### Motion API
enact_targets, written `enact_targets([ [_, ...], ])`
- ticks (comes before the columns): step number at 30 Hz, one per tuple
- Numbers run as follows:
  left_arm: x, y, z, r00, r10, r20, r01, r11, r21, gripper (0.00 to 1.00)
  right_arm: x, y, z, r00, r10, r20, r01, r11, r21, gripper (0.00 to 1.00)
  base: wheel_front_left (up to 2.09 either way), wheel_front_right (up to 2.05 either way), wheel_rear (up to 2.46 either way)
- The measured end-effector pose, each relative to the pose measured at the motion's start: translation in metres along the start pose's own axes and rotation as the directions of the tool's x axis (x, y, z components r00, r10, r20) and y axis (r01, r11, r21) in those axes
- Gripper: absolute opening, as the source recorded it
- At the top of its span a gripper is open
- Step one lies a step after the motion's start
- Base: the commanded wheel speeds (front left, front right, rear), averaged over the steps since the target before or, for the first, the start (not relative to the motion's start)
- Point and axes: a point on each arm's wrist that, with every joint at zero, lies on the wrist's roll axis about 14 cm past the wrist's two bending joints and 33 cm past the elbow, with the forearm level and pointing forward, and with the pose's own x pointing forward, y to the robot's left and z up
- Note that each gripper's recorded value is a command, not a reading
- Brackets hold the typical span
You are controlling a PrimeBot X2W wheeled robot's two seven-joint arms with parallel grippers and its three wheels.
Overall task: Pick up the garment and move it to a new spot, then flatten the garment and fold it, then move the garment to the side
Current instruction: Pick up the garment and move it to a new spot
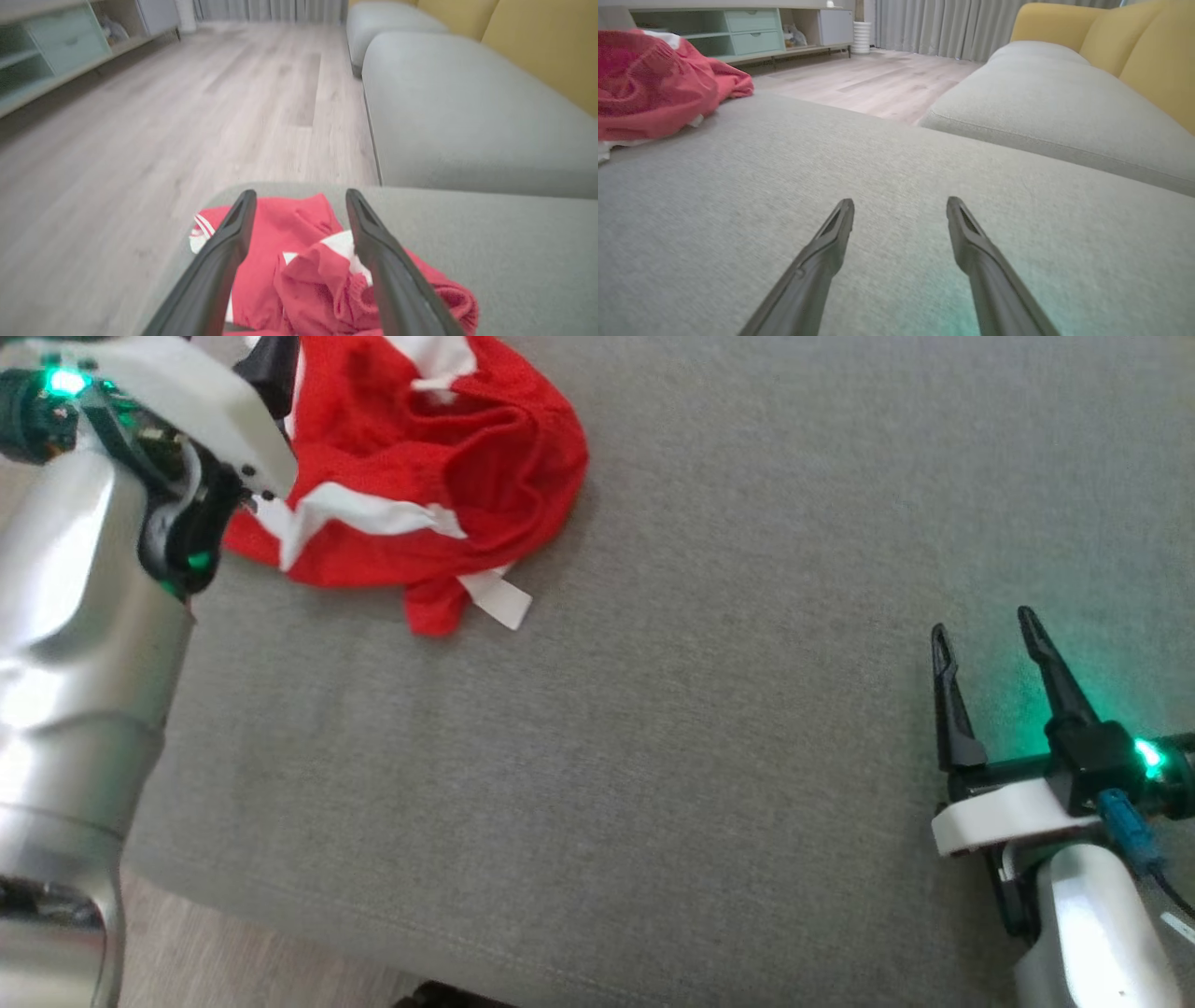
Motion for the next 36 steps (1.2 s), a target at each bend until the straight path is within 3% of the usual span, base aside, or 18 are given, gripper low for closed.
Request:
enact_targets([
  [6, 0.031, -0.019, -0.065, 0.953, -0.059, -0.296, 0.045, 0.998, -0.054, 1.00, -0.002, -0.019, -0.016, 0.999, -0.045, -0.026, 0.045, 0.999, -0.015, 1.00, 0.00, 0.00, 0.00],
  [17, 0.049, -0.027, -0.135, 0.875, -0.086, -0.476, 0.049, 0.995, -0.089, 1.00, 0.003, -0.038, -0.022, 0.996, -0.087, -0.008, 0.087, 0.996, -0.018, 1.00, 0.00, 0.00, 0.00],
  [18, 0.050, -0.029, -0.140, 0.869, -0.093, -0.486, 0.058, 0.995, -0.086, 0.00, 0.004, -0.040, -0.023, 0.996, -0.094, -0.007, 0.094, 0.995, -0.017, 1.00, 0.00, 0.00, 0.00],
  [23, 0.054, -0.043, -0.133, 0.893, -0.137, -0.428, 0.138, 0.990, -0.029, 0.00, 0.006, -0.044, -0.024, 0.995, -0.104, -0.005, 0.104, 0.994, -0.015, 1.00, 0.00, 0.00, 0.00],
  [28, 0.057, -0.048, -0.063, 0.961, -0.179, -0.211, 0.192, 0.980, 0.042, 0.00, 0.002, -0.045, -0.014, 0.993, -0.119, 0.005, 0.119, 0.992, 0.035, 1.00, 0.00, 0.00, 0.00],
  [31, 0.052, -0.060, -0.032, 0.965, -0.225, -0.136, 0.236, 0.969, 0.075, 0.00, -0.004, -0.042, -0.008, 0.993, -0.119, 0.007, 0.118, 0.990, 0.072, 1.00, 0.00, 0.00, 0.00],
  [36, 0.025, -0.098, 0.054, 0.935, -0.353, 0.032, 0.337, 0.912, 0.233, 0.00, -0.024, -0.044, 0.030, 0.985, -0.149, 0.081, 0.137, 0.980, 0.146, 1.00, 0.00, 0.00, 0.00],
])
